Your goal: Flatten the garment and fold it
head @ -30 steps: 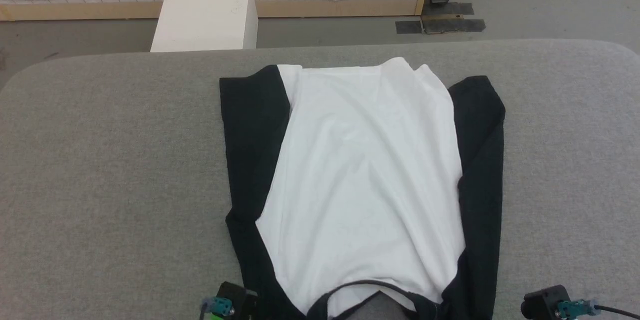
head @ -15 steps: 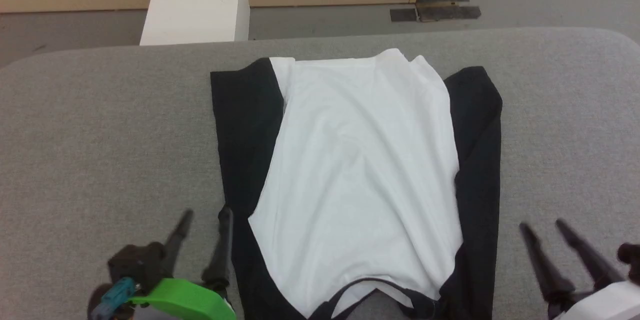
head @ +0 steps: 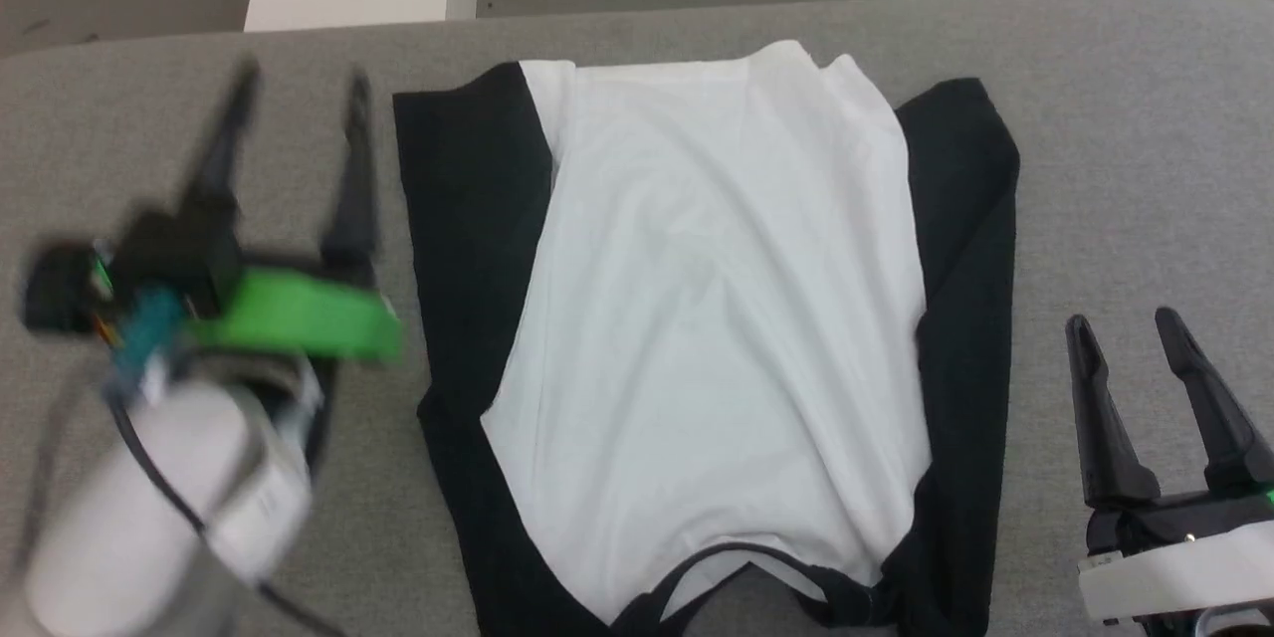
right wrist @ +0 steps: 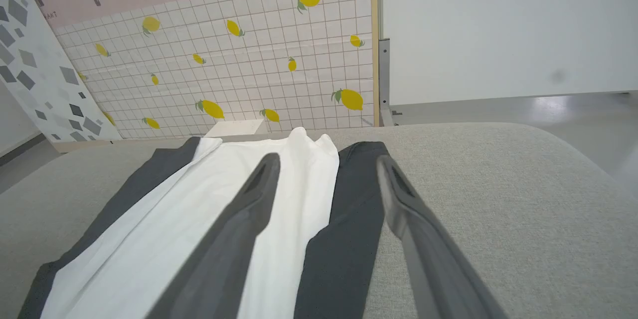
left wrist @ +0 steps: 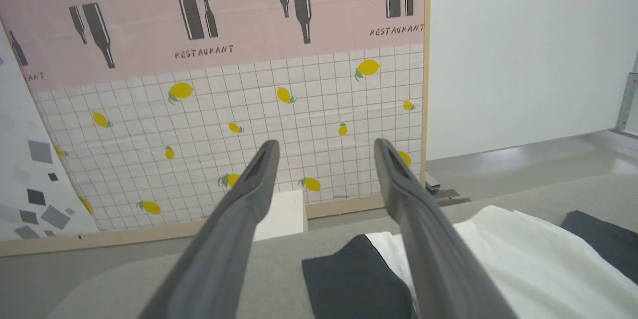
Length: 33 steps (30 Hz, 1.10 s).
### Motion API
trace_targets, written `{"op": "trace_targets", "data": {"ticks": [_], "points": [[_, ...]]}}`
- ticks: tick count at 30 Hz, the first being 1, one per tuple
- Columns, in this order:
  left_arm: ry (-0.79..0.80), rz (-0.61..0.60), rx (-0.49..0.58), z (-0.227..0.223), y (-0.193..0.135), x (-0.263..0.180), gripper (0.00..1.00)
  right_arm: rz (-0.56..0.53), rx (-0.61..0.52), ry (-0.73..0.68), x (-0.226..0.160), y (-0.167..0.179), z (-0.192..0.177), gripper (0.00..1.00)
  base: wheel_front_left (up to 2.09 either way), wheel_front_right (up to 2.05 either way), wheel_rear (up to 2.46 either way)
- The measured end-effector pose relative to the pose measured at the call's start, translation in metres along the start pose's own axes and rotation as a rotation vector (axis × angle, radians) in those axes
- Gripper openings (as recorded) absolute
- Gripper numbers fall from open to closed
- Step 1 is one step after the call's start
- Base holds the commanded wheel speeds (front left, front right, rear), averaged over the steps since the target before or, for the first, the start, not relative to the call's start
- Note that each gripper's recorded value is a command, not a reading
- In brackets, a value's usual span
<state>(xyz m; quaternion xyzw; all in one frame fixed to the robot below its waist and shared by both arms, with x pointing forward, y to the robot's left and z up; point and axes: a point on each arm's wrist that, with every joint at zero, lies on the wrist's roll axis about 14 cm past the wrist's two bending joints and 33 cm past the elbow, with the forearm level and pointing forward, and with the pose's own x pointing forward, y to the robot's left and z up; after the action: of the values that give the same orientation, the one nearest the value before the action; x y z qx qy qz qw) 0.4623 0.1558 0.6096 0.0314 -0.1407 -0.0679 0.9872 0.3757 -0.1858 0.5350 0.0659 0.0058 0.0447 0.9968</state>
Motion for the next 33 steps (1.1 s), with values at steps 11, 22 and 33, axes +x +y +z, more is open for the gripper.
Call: {"op": "trace_targets", "data": {"ticks": [11,22,33], "points": [[0.265,-0.102,0.103,-0.031,0.028,0.112,1.00,0.036,-0.008,0.014,0.039,0.006,-0.011,1.00,0.00,0.00,0.00],[0.767,-0.140,0.079,-0.189,0.022,0.104,1.00,0.025,-0.022,0.132,0.062,-0.007,-0.059,1.00,0.00,0.00,0.00],[0.999,-0.062,-0.003,-0.262,0.029,0.082,1.00,-0.009,-0.047,0.212,0.065,-0.024,-0.088,1.00,0.00,0.00,0.00]]}}
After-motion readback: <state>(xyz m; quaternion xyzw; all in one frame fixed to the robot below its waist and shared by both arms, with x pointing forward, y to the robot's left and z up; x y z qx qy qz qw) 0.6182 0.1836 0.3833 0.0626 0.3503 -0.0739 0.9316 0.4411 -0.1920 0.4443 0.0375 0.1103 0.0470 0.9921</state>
